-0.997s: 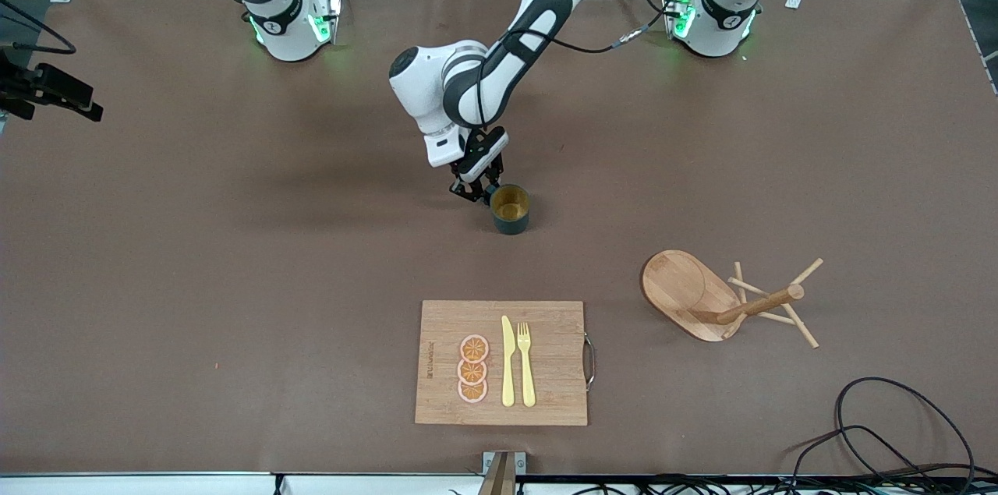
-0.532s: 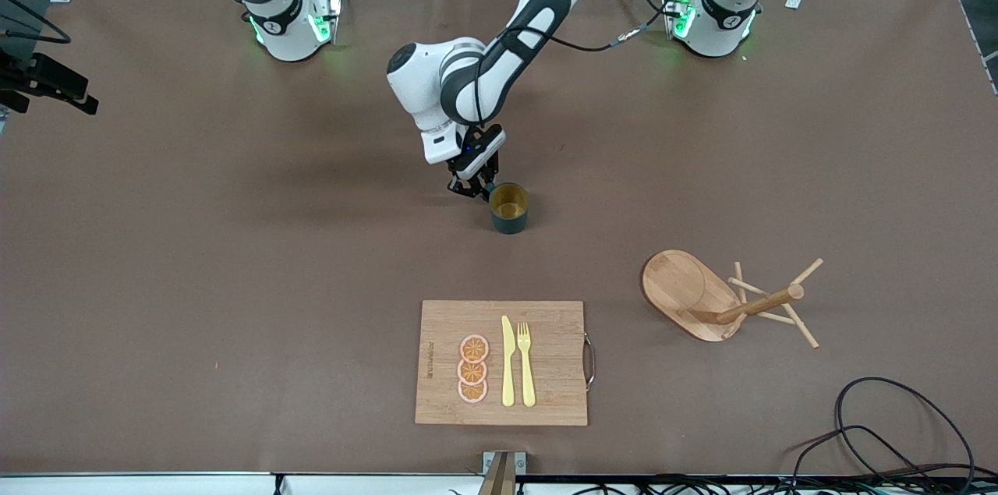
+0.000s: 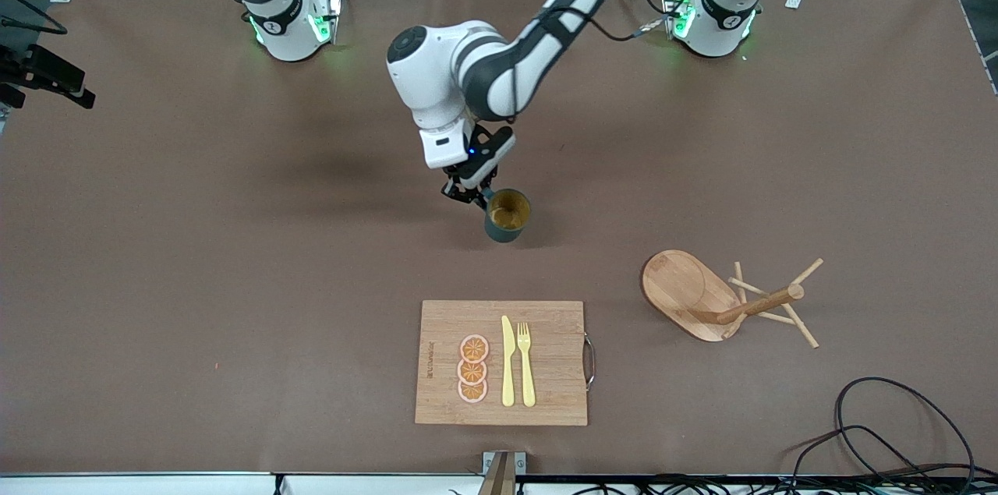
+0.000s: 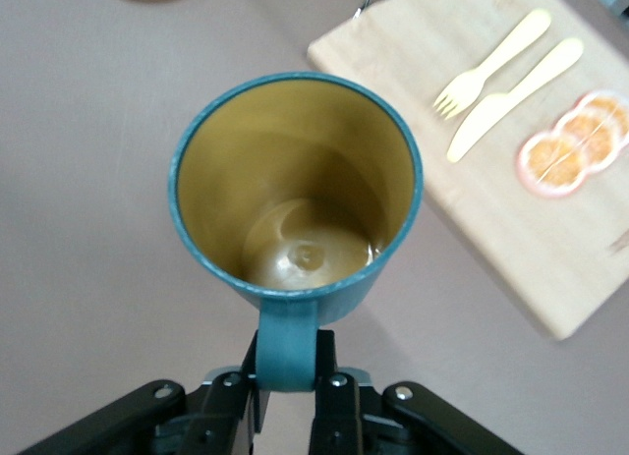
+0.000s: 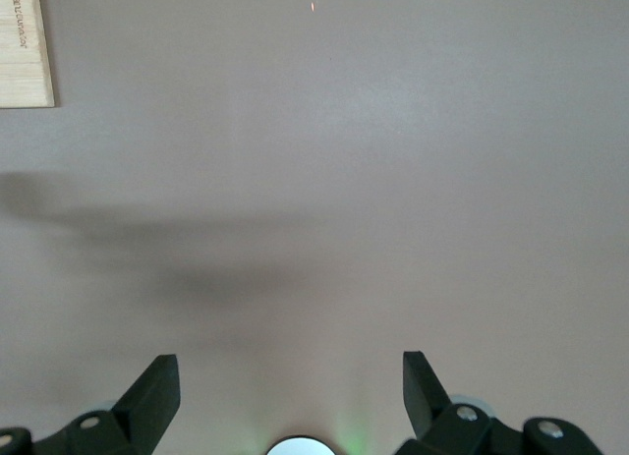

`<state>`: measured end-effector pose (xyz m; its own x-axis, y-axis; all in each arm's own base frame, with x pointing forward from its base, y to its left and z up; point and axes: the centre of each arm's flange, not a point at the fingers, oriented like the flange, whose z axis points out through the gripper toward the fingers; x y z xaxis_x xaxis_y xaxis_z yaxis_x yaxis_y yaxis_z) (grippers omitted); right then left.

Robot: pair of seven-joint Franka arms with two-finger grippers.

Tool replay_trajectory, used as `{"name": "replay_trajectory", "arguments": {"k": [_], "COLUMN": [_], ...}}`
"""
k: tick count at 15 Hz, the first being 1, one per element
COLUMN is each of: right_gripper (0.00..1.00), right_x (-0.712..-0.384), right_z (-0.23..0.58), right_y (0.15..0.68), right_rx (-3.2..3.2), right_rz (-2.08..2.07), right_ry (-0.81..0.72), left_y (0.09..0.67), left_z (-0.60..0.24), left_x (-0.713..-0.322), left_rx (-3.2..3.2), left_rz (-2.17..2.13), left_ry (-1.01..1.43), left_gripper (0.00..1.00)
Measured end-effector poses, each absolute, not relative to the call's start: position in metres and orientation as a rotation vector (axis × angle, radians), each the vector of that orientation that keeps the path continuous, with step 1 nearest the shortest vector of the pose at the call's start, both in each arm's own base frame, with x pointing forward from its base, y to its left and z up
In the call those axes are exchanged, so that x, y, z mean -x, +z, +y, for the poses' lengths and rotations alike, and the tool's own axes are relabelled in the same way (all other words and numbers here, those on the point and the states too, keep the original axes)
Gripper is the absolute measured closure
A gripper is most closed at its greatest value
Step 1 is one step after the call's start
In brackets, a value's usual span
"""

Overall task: Pass cup and hang on rack
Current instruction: 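Lift the mug by its handle and carry it to the wooden rack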

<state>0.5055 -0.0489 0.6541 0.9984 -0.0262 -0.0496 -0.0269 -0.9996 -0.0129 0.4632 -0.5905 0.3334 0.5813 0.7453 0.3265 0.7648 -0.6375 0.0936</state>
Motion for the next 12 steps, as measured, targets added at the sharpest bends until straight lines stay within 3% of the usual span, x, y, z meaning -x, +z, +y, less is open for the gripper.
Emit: {"name": "replay_trajectory", "arguments": {"k": [6, 12], "right_gripper": [0.00, 0.00], "right_x": [-0.505, -0.504], "right_z": [-0.049, -0.049], "right_y": [0.652, 0.652], "right_rx": [3.126, 3.125], "right_rz": [0.040, 0.040], "right_ry": [0.093, 0.099], "left_y": [0.457, 0.500], "left_z": [-0.494, -0.369], "left_x": [-0.547, -0.606], "left_rx": [2.936, 3.042], "left_rz": [-1.409, -1.382], "left_ry": [-0.177, 0.277], "left_gripper": [0.79, 0.79]}}
